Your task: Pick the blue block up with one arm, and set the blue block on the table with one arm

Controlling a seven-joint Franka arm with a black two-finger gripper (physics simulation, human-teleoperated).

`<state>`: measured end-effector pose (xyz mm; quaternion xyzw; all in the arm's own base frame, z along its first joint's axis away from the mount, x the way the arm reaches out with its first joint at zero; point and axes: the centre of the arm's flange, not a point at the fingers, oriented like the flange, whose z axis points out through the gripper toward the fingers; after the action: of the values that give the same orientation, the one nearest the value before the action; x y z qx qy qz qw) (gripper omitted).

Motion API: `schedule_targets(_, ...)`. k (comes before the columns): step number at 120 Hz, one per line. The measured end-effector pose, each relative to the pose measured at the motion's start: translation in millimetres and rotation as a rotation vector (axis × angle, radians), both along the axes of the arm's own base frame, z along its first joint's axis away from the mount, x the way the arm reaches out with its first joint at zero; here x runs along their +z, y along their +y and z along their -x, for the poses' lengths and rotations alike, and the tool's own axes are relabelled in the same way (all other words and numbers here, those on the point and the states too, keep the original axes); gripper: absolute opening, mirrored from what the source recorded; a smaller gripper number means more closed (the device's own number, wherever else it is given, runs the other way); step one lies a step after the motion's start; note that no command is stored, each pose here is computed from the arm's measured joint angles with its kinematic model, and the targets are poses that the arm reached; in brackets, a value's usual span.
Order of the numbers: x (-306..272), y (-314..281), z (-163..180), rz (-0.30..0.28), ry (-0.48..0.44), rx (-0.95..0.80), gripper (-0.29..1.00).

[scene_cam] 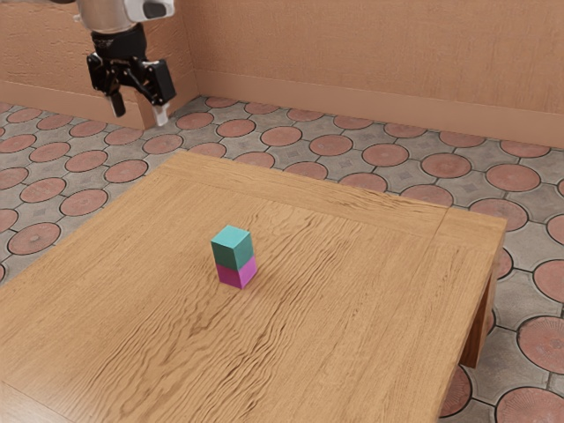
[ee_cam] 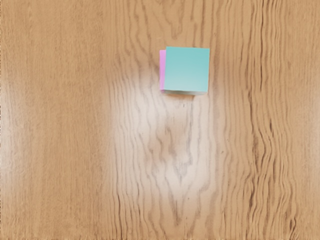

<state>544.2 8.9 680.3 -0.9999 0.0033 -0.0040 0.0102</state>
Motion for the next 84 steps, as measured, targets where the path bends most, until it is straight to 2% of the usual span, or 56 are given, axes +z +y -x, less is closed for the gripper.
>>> schedule_targets(24,-1,15,3,0.004,0.023,0.019,0.70)
schedule_targets(35,78,21,22,0.003,-0.109,0.030,0.70)
schedule_targets(44,101,24,33,0.008,-0.133,0.035,0.70)
schedule_targets(57,92,15,25,0.014,-0.093,0.014,0.70)
schedule_targets(74,68,-27,4,0.017,-0.052,-0.068,0.70)
schedule_targets(84,60,-27,-3,0.016,-0.044,-0.067,0.70)
